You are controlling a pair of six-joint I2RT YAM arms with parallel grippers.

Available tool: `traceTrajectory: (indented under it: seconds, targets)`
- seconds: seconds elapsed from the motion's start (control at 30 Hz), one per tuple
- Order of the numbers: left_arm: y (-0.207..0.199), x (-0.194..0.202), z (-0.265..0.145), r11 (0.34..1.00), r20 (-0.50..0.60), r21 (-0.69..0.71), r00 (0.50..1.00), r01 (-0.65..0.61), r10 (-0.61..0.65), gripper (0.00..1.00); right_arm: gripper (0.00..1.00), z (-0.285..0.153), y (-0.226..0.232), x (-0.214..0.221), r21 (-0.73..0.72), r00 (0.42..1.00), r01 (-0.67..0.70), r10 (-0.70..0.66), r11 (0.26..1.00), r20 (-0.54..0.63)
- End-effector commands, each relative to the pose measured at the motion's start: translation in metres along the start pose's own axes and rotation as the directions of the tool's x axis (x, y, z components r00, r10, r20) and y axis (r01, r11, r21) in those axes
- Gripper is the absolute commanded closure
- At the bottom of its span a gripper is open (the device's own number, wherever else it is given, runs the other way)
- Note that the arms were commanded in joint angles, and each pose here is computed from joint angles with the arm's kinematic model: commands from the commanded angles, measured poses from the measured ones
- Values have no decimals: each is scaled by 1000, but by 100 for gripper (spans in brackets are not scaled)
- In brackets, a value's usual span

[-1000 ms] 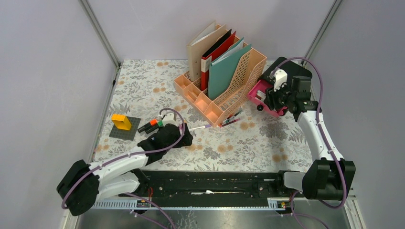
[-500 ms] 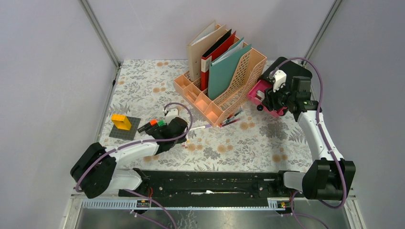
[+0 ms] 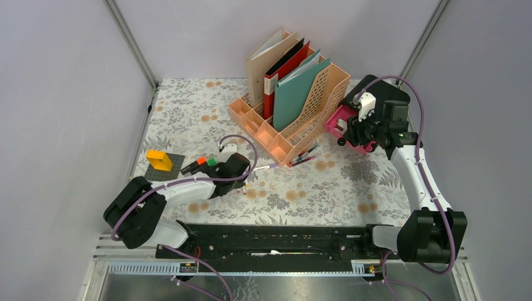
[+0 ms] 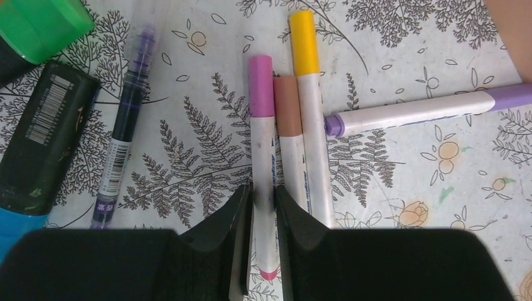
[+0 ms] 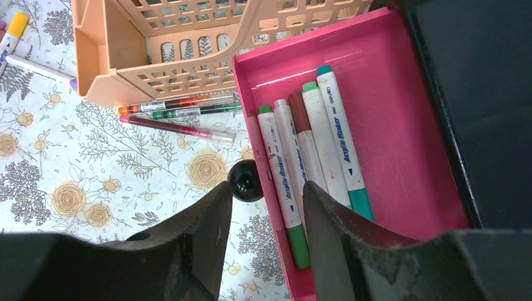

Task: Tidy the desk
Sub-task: Pick up the stationery from the center of the board.

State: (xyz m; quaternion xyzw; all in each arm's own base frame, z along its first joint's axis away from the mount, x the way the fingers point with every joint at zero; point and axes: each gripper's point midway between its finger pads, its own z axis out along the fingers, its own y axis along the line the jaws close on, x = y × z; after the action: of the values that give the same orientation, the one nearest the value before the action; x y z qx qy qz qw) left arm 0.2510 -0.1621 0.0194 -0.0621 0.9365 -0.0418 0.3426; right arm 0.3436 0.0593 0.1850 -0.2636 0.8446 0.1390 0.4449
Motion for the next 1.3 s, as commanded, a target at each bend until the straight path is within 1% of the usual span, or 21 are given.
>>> traceTrajectory:
  seconds: [0.0,0.2,0.47,0.57,0.7,0.87,0.97,1.03,1.13,1.27]
  targets:
    - [-7,-9,3,1000,5,5,1000,-10,10,77,48,-12,2,-28,-9,997,25,-24,1000,71]
    - [0,0,11,999,-31,-40,999,-36,35,75,48,-16,15,-37,-78,995,18,-11,997,94]
    - [1,-4,8,998,-20,-44,999,-46,45,99,48,-22,39,-46,-205,992,8,19,979,129]
    - [-2,-12,2,999,4,-25,999,-34,34,100,47,-24,57,-49,-303,988,10,36,953,148]
    - [-8,-24,-9,1000,49,23,999,-20,19,100,47,-31,81,-54,-441,981,10,77,897,180]
    - [-23,-39,-27,988,115,152,993,7,-25,100,47,-33,100,-58,-562,968,-20,158,827,197]
    - [-45,-52,-44,953,165,302,983,25,-78,100,47,-31,112,-58,-620,961,-37,198,784,192]
    - [-56,-58,-55,922,189,384,974,43,-124,100,47,-29,122,-57,-659,960,-57,223,750,171]
    - [-71,-70,-73,864,223,500,954,63,-199,100,46,-22,145,-55,-708,966,-48,215,704,147]
    - [-87,-81,-97,759,249,647,922,70,-297,100,46,-10,166,-49,-742,973,-51,201,669,114]
